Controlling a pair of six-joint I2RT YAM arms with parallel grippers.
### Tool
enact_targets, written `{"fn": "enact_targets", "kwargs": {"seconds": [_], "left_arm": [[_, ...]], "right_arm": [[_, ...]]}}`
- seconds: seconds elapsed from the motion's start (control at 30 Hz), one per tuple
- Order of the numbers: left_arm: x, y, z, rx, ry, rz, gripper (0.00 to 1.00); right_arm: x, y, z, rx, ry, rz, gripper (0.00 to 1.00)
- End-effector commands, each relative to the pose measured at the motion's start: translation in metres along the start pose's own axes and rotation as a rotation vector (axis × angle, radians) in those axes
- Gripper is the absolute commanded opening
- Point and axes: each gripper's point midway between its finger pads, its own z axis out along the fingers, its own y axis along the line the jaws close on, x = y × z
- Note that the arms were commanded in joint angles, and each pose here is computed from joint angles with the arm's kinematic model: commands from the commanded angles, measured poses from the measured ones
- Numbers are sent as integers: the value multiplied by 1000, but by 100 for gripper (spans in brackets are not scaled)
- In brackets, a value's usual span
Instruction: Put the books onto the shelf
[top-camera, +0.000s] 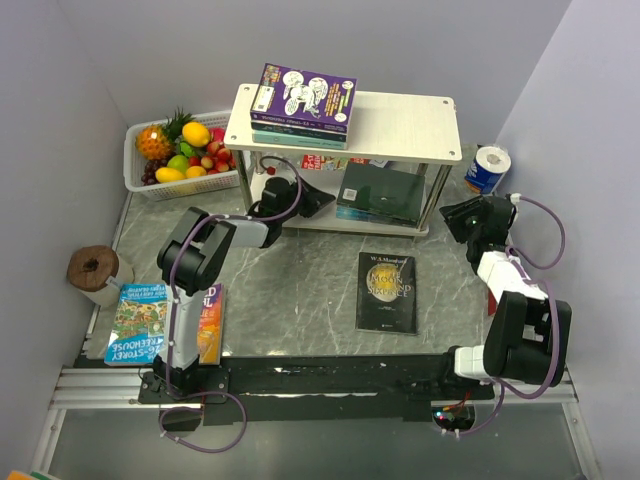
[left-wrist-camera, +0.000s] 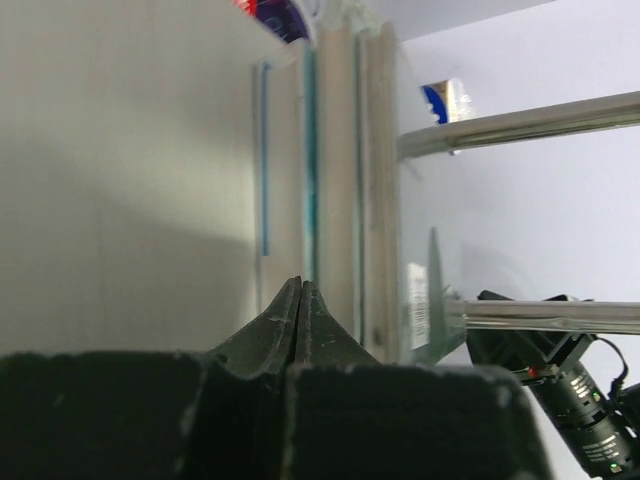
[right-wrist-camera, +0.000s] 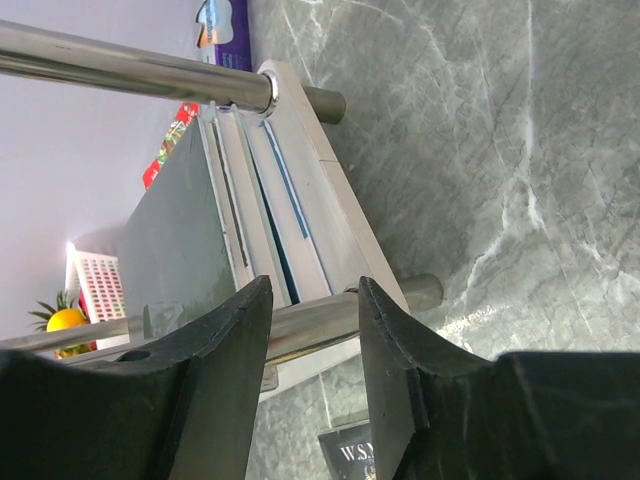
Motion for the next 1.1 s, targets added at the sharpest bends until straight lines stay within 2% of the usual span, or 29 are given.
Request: {"fn": "enact_targets", "kwargs": {"seconds": [0.0,1.07], "left_arm": [[-4,-24,-8,45,-5,41,1],[21,-56,-24,164,24,38,1]], "right_arm": [[-7,14,3,-42,-20,-17,48],[5,15,6,-53,11,-27,49]]}}
